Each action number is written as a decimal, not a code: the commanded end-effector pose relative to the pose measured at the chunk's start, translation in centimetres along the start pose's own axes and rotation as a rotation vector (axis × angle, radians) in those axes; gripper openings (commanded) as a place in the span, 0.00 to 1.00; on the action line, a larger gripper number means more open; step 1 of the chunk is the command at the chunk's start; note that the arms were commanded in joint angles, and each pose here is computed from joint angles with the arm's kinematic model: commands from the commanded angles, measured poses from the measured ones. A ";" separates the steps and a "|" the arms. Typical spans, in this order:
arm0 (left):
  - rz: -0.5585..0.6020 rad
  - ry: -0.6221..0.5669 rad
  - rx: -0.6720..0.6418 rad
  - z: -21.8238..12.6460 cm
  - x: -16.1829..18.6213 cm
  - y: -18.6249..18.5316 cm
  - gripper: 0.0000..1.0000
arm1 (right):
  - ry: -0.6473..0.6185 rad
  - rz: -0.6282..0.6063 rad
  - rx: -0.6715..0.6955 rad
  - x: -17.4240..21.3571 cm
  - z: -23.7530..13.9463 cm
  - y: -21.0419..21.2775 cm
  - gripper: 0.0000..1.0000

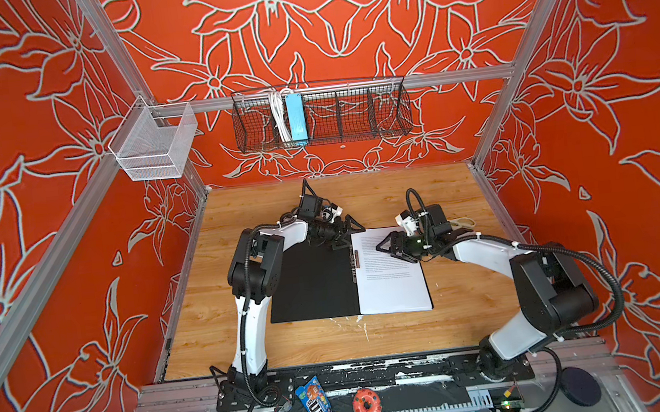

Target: Put the files into the folder

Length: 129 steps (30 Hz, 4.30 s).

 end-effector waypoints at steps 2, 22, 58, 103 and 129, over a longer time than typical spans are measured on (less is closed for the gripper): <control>-0.010 0.024 0.037 0.4 0.4 0.1 0.98 | 0.004 -0.025 -0.007 -0.3 0.1 0.5 0.78; 0.007 0.018 0.077 -0.6 1.2 -1.6 0.98 | 0.002 -0.022 0.000 -0.3 0.1 0.5 0.78; 0.149 0.001 0.187 -4.0 7.9 -10.3 0.98 | -0.076 -0.034 0.120 -0.4 -1.7 -0.3 0.98; 0.043 -0.234 -0.386 -9.3 20.0 7.8 0.98 | -0.097 0.390 0.166 3.4 6.0 8.8 0.23; 0.061 -0.223 -0.361 -9.1 20.3 7.8 0.98 | -0.087 0.442 0.230 3.2 7.9 7.6 0.12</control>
Point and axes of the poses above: each gripper's point midway between its finger pads, its own z axis out along the fingers, its own y axis along the line the jaws close on, x = y × z, the point moved 4 cm from there along -z, back along the fingers, and after that the axes turned 1 degree about -z, right-handed, at the moved point
